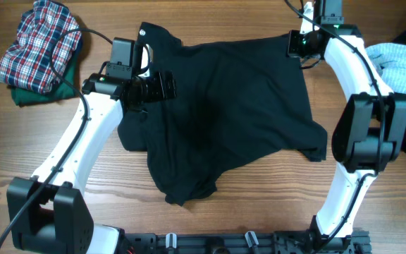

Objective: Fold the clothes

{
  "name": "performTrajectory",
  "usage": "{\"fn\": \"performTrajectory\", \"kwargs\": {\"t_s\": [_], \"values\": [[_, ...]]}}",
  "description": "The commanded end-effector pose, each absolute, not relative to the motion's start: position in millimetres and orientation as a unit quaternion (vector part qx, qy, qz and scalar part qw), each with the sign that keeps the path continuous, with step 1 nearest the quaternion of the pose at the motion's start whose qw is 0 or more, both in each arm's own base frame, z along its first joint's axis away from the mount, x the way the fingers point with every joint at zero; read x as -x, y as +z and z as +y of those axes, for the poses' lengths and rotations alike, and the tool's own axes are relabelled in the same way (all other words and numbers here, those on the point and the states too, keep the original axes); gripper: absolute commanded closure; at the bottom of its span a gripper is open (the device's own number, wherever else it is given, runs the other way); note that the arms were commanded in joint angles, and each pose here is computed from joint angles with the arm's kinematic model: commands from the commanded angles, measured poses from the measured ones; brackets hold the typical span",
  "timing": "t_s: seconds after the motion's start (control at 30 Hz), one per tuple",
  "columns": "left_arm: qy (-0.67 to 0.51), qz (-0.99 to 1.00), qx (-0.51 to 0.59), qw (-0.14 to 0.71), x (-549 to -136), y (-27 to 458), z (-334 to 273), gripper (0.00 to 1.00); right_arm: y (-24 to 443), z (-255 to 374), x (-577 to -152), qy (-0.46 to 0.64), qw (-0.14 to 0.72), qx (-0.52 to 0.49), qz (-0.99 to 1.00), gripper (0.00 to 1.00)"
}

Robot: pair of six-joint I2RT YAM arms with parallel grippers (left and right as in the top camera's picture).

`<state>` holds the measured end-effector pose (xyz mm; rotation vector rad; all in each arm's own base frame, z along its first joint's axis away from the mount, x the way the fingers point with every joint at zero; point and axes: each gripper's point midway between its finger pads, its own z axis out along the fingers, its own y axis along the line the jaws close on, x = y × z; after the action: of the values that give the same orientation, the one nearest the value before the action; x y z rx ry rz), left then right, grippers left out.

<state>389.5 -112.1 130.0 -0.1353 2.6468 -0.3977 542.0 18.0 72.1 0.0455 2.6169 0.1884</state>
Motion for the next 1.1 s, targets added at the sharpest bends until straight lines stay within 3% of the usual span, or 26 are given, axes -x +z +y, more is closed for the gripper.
{"fn": "performTrajectory", "kwargs": {"t_s": [0.0,0.43,1.07], "values": [[-0.139,0.961,0.056,0.233,-394.0,130.4,-109.0,0.0,74.9,30.0,-556.9,0.071,0.281,0.013,0.957,0.96],[-0.136,0.966,0.056,0.214,-394.0,116.0,-110.0,0.0,9.9,65.6,-564.6,0.074,0.258,0.041,0.962,0.96],[-0.136,0.966,0.056,0.214,-393.9,115.9,-110.0,0.0,-35.0,56.2,-571.6,0.045,0.254,0.033,0.966,0.95]]}}
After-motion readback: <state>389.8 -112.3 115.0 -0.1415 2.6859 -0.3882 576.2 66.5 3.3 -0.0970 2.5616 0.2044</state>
